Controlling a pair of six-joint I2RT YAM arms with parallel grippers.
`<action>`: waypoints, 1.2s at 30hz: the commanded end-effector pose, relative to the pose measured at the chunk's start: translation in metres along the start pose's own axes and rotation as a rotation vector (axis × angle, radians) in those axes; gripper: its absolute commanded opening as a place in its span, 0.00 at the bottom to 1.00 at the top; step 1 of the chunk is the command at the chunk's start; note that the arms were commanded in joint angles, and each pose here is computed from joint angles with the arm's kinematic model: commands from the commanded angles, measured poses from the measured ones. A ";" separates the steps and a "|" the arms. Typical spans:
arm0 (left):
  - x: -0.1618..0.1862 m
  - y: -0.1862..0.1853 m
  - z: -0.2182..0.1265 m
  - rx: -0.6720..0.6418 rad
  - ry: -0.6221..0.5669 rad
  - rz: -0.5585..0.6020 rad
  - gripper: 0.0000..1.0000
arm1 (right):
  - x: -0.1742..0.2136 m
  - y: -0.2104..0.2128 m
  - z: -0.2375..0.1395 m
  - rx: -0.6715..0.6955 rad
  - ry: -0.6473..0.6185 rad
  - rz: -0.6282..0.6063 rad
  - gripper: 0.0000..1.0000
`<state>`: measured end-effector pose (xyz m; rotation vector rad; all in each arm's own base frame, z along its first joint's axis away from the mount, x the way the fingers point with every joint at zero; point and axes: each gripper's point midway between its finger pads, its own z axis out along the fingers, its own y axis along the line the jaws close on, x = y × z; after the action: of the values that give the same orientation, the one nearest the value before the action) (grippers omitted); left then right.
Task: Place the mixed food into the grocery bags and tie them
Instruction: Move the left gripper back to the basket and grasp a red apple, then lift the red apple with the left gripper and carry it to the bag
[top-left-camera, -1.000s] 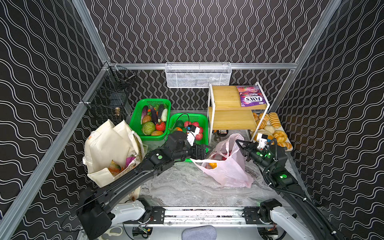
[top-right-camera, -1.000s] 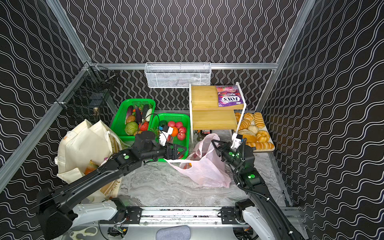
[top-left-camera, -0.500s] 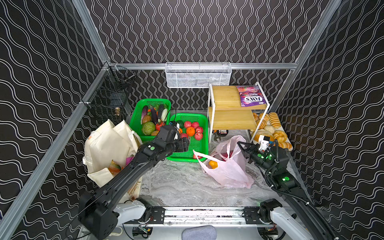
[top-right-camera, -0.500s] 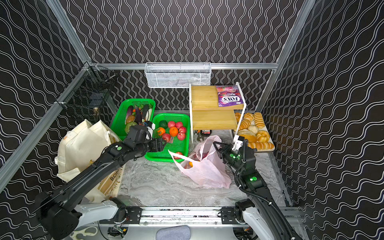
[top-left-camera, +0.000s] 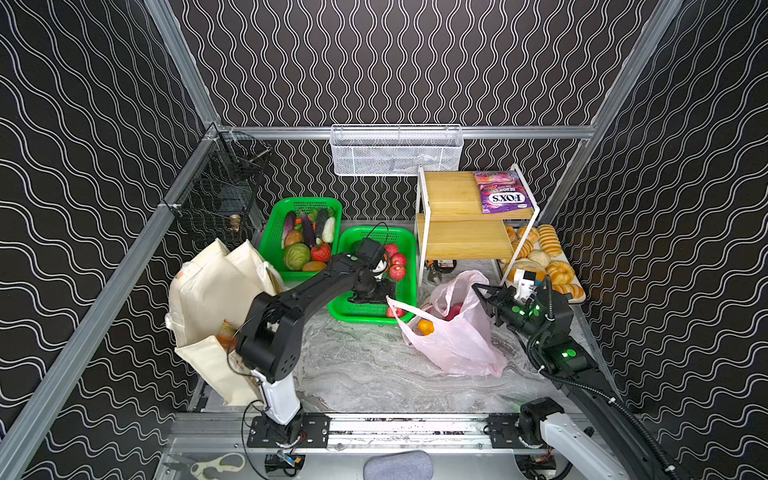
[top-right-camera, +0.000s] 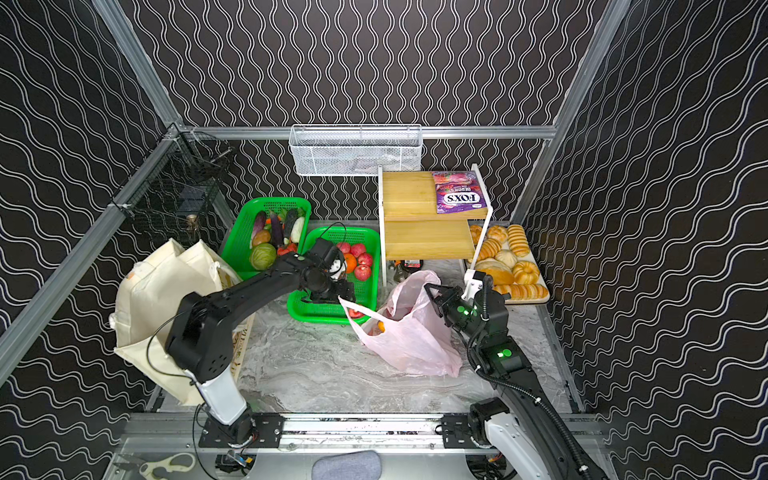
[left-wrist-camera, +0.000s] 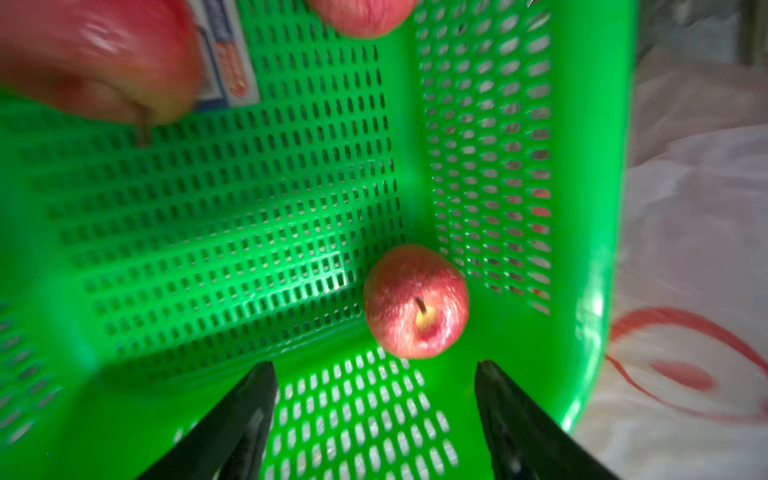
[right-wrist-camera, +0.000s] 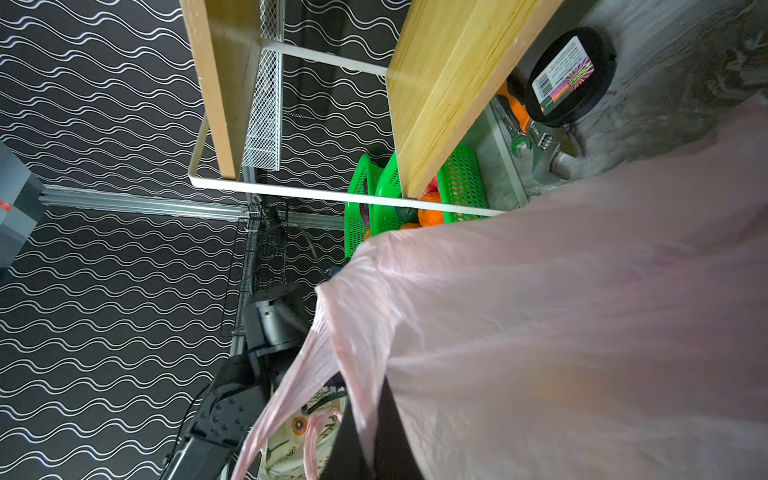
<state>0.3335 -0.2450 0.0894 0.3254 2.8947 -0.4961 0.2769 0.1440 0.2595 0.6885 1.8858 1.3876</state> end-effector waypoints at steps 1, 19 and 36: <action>0.007 -0.009 0.015 0.045 0.064 0.028 0.81 | -0.001 0.001 -0.002 -0.002 -0.013 -0.014 0.07; -0.009 -0.002 0.057 -0.007 0.066 -0.010 0.67 | 0.002 -0.002 -0.004 -0.009 -0.005 -0.003 0.08; -0.001 -0.015 -0.024 0.040 -0.087 -0.005 0.55 | 0.005 -0.006 -0.002 0.002 0.013 0.015 0.08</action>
<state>0.3333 -0.2483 0.1058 0.3046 2.8188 -0.5045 0.2722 0.1428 0.2510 0.6950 1.9008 1.3807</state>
